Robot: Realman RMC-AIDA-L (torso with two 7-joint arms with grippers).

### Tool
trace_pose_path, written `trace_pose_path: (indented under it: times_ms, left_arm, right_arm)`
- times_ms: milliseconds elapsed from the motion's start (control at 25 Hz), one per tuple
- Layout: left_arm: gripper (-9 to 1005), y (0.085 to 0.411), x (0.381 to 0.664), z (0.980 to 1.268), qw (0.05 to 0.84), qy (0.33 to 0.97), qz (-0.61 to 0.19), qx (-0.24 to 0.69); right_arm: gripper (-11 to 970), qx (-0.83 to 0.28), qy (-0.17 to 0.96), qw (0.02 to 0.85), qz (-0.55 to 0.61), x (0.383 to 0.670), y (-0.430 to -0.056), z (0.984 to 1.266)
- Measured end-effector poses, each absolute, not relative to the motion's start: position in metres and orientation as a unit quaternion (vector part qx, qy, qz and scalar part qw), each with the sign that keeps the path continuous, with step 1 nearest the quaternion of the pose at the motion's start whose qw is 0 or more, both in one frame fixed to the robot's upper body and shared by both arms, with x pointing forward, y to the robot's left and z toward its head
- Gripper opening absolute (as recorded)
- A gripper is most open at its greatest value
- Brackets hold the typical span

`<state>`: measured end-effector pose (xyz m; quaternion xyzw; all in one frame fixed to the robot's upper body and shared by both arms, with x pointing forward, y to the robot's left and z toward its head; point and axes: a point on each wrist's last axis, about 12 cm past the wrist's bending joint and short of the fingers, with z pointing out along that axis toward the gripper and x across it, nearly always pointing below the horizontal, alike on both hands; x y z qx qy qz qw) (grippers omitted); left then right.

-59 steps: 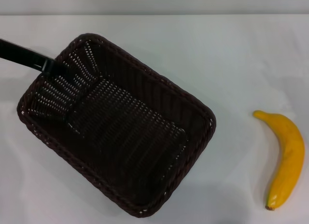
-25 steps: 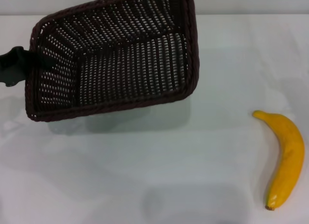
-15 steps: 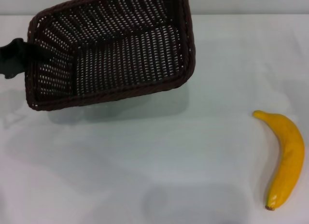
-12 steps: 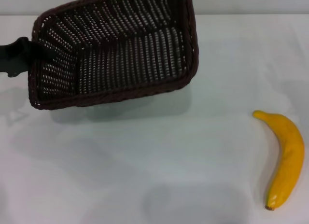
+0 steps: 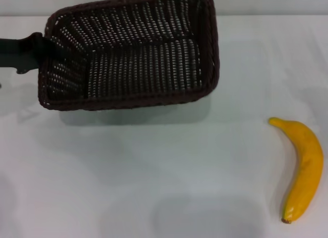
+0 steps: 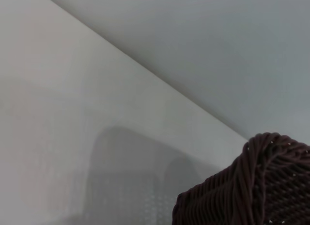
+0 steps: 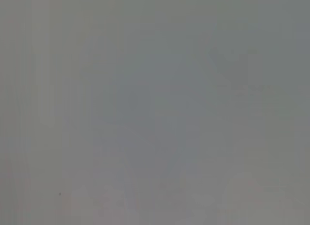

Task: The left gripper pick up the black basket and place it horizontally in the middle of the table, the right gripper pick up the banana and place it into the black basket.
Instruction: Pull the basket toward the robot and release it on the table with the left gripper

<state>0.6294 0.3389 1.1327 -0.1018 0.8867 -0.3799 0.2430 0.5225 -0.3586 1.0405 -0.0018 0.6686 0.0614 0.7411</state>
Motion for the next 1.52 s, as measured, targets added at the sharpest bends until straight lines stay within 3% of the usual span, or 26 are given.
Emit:
trace_pose_path:
  times_ms: [840, 1480, 1520]
  left_arm:
    - [161, 0.313, 0.637, 1.121, 0.214, 0.903, -0.359, -0.097]
    - [488, 0.313, 0.634, 1.125, 0.229, 0.896, -0.375, -0.072]
    - [549, 0.315, 0.632, 1.126, 0.230, 0.894, -0.378, -0.072]
  right_arm:
    - [845, 0.012, 0.672, 0.738, 0.060, 0.516, -0.363, 1.037]
    - [845, 0.015, 0.674, 0.736, 0.060, 0.512, -0.366, 1.036]
    - [845, 0.017, 0.674, 0.736, 0.062, 0.512, -0.366, 1.036]
